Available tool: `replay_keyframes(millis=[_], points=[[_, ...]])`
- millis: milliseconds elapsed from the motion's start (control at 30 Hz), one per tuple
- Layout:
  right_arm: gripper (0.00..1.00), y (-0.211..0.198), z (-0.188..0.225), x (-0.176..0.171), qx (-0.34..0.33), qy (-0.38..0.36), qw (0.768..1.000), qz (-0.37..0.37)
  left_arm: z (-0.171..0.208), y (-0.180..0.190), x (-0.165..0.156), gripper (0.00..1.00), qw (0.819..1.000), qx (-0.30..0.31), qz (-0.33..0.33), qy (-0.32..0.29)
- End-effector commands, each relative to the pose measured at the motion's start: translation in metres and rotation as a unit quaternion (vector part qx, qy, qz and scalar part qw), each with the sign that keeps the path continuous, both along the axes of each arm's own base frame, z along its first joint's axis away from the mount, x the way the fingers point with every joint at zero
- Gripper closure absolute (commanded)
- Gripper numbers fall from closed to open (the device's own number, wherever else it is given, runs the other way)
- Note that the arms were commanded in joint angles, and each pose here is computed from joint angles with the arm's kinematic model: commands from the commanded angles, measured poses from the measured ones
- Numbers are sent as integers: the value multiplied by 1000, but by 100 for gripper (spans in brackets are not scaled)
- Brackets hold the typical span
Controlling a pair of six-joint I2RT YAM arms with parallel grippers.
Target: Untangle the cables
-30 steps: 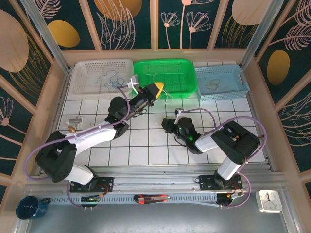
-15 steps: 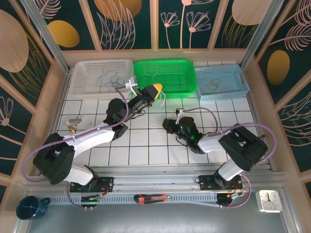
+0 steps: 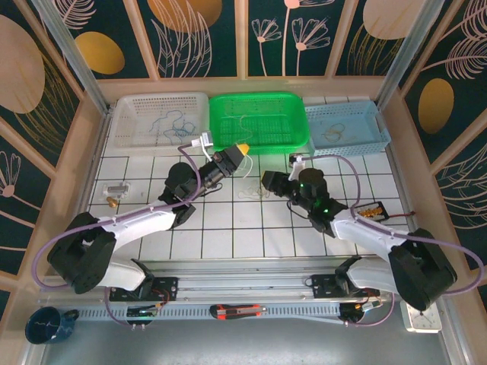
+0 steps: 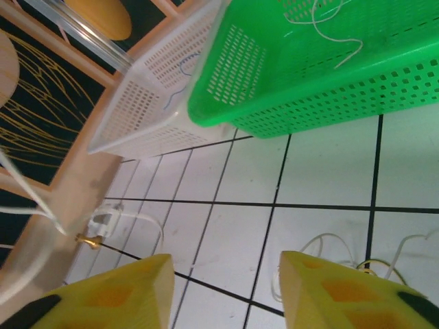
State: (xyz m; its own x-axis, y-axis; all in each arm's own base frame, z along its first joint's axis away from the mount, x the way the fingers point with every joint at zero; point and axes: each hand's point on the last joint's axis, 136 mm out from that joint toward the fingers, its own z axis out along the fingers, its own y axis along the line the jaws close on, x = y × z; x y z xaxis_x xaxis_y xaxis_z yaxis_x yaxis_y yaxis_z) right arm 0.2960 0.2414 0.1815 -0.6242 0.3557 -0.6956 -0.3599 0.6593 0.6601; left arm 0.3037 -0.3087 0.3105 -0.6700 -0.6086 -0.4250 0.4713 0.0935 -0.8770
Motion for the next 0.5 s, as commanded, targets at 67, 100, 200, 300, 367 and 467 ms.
replay_keyframes(millis=[67, 100, 200, 300, 367, 467], points=[[48, 3, 29, -9, 16, -7, 999, 30, 4, 12, 3, 100, 999, -28, 0, -19], [47, 4, 32, -10, 19, -8, 999, 35, 4, 13, 3, 100, 999, -32, -2, -21], [46, 7, 41, -12, 30, -10, 999, 44, 4, 14, 2, 100, 999, -32, -15, -31], [46, 9, 45, -11, 27, -11, 998, 49, 8, 10, -3, 100, 998, -18, -36, -53], [46, 8, 48, -9, 23, -14, 999, 46, 9, 9, -8, 100, 996, -4, -52, -70], [46, 3, 54, -5, 22, -20, 999, 43, 8, 8, -14, 100, 993, 15, -74, -90]])
